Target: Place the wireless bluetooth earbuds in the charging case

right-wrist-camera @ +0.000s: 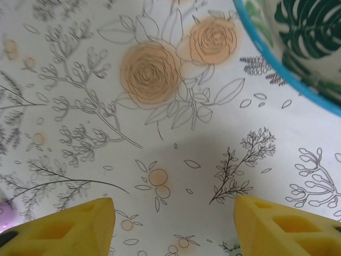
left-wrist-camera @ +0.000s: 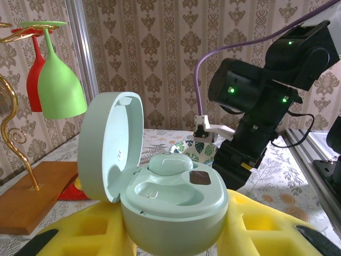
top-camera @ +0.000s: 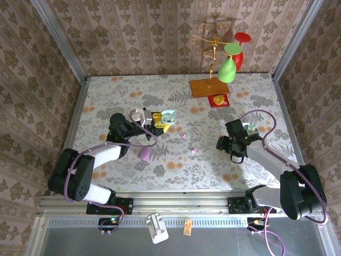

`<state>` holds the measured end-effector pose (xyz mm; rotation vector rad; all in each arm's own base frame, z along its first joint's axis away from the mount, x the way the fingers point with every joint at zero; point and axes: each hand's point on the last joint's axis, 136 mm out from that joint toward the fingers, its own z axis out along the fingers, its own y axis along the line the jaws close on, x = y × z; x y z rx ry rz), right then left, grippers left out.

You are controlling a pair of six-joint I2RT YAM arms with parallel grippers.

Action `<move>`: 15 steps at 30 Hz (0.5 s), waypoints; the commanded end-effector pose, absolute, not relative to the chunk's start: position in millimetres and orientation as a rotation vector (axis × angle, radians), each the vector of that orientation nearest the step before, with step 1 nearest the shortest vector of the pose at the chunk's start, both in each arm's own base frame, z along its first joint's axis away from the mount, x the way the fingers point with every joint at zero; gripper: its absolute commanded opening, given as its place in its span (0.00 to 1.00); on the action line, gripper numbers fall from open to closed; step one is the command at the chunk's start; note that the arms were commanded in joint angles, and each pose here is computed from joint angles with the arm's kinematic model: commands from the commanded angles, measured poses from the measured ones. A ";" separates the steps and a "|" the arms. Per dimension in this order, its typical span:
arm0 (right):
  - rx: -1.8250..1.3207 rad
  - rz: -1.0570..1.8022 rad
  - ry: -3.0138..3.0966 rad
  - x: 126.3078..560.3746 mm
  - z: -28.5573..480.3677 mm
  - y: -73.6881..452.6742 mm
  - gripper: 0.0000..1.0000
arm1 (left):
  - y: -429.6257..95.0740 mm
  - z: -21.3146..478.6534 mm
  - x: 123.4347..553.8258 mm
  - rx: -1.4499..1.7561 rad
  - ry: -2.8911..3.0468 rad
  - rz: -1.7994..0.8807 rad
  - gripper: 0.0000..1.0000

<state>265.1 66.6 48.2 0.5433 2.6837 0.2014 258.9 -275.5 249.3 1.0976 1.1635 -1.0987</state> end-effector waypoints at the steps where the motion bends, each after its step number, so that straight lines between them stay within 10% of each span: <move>1: 0.609 0.161 2.744 250.8 32.6 61.3 0.66 | -275.2 258.7 259.9 1.124 1.106 -1.076 0.27; 15: 0.659 0.198 2.858 224.6 14.9 67.2 0.74 | -275.1 261.7 258.4 1.127 1.097 -1.078 0.26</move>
